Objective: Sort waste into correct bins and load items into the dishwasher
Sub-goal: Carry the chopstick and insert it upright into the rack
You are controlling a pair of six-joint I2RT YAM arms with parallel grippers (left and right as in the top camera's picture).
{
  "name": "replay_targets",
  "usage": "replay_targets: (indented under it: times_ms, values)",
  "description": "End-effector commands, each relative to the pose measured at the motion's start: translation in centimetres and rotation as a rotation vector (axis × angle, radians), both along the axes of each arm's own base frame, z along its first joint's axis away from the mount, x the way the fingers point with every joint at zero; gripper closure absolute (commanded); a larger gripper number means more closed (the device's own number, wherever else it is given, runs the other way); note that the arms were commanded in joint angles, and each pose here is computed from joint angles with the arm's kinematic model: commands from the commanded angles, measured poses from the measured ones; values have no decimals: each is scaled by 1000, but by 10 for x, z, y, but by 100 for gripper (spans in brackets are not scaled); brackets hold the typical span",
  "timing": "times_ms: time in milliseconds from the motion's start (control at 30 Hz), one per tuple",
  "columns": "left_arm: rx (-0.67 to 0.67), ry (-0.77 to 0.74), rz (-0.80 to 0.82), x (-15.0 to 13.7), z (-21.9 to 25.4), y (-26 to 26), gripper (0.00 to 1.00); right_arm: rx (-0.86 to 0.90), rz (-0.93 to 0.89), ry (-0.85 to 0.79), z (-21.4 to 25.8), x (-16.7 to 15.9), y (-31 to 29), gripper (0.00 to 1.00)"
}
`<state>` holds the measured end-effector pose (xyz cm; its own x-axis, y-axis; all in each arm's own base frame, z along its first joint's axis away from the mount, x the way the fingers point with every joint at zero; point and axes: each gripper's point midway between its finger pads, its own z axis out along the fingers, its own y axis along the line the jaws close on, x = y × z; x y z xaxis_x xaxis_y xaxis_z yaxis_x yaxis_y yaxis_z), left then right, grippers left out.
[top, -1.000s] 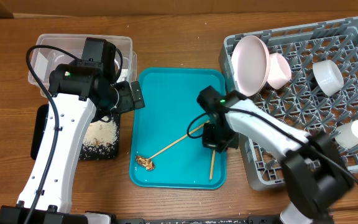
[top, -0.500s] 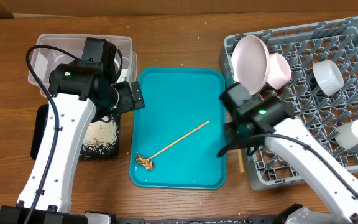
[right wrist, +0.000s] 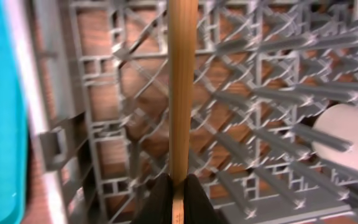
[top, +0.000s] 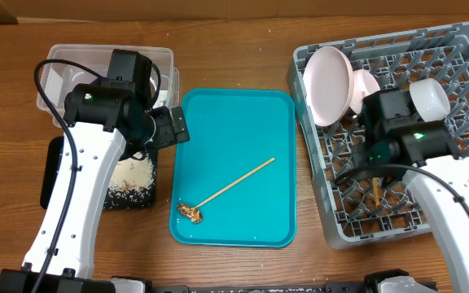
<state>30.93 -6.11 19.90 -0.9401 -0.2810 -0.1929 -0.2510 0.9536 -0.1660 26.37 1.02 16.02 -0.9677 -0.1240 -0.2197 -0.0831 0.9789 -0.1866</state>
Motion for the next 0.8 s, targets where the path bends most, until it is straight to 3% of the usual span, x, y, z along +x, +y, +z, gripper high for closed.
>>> replay_targets:
  times_ms: [0, 233, 333, 767]
  values:
    - [2, -6, 2, 0, 2, 0, 0, -27, 69, -29, 10, 8, -15, 96]
    - [2, -6, 1, 0, 2, 0, 0, 39, 267, 18, -1, 9, 4, 96]
    - [3, -2, -1, 0, 2, 0, 0, 38, 266, 67, -14, 4, 3, 92]
    - [7, -1, -16, -1, 2, 0, 0, 42, 182, 155, -37, 2, -1, 96]
